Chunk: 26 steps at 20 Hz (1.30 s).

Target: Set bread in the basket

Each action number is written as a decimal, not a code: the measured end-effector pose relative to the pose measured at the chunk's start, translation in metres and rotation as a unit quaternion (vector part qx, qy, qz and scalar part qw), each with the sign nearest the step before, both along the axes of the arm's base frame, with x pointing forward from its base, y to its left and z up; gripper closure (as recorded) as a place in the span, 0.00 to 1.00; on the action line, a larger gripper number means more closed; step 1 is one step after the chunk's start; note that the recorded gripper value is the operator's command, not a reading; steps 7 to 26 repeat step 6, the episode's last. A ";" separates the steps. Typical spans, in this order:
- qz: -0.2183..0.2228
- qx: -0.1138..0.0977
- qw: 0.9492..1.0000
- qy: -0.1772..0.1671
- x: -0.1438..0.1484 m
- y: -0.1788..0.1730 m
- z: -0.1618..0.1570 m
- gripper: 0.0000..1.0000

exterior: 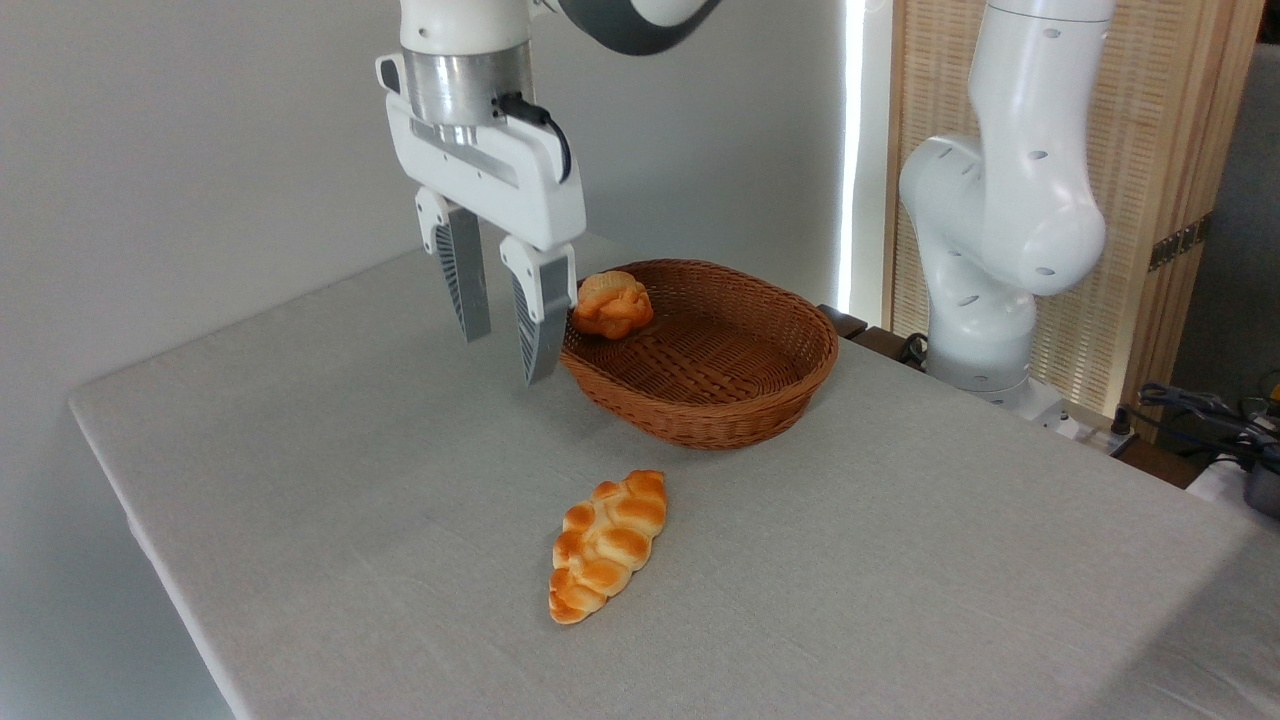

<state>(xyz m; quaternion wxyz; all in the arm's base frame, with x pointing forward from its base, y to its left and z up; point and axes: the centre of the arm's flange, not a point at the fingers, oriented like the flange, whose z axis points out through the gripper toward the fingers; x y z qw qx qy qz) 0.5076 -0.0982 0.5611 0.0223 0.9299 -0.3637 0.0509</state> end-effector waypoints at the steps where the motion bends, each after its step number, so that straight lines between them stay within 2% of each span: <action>1: -0.002 0.002 1.000 -0.001 0.004 0.011 -0.002 0.00; 6: -0.001 0.007 1.000 0.004 0.013 0.048 -0.011 0.00; 26: -0.001 0.007 1.000 0.004 0.013 0.048 -0.011 0.00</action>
